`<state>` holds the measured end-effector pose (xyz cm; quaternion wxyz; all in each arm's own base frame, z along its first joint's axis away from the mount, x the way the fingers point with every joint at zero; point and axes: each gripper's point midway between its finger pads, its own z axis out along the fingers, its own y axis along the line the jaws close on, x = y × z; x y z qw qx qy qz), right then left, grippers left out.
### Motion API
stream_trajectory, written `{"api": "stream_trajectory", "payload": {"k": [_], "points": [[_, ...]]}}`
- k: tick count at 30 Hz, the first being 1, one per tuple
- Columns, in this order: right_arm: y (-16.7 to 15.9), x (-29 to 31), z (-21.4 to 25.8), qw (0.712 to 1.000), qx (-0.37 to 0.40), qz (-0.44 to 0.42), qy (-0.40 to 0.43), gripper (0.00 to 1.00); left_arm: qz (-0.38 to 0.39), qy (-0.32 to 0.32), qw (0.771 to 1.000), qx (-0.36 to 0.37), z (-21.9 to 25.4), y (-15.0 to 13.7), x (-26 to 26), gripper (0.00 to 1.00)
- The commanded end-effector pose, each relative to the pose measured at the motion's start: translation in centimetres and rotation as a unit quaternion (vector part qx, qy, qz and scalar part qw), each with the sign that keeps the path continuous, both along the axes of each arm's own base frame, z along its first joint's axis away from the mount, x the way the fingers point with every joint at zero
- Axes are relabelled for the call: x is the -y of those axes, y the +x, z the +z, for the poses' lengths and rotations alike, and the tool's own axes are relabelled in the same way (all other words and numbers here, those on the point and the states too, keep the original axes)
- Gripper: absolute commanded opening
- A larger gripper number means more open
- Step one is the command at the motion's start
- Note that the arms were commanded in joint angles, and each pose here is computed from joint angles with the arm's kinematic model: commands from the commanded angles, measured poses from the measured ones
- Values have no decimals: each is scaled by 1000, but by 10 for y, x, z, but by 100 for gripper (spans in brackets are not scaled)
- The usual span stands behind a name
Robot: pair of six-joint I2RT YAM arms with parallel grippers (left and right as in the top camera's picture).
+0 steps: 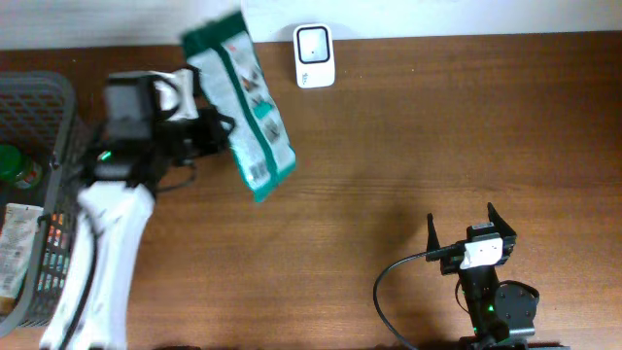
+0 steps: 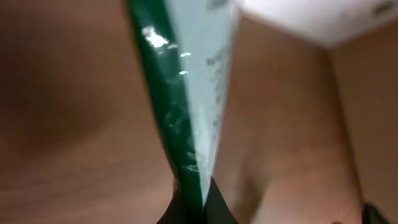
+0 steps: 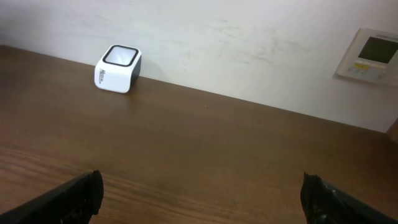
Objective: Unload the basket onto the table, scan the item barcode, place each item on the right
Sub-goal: 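Lift the glove pack out and place it on the table centre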
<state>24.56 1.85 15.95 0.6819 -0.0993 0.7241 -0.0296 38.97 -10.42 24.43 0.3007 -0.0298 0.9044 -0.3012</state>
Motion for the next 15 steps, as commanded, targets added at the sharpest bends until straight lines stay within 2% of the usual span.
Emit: {"api": "stream_trajectory", "payload": {"k": [1,3,6,12,13,14,15], "points": [[-1,-4,-2,1000,-2,11,1,98,-72,8,996,-58,-47,-4,50,0],[-1,-4,-2,1000,-2,11,1,98,-97,13,989,-115,-87,-10,78,0],[-1,-4,-2,1000,-2,11,1,98,-106,15,979,-175,-122,-21,104,0],[-1,-4,-2,1000,-2,11,1,98,-41,76,969,-232,-153,-33,103,0],[-1,-4,-2,1000,-2,11,1,98,-42,77,968,-236,-154,-35,103,15],[-1,-4,-2,1000,-2,11,1,98,-42,78,967,-238,-154,-36,102,41],[-1,-4,-2,1000,-2,11,1,98,-43,79,966,-242,-155,-38,101,54]]}}
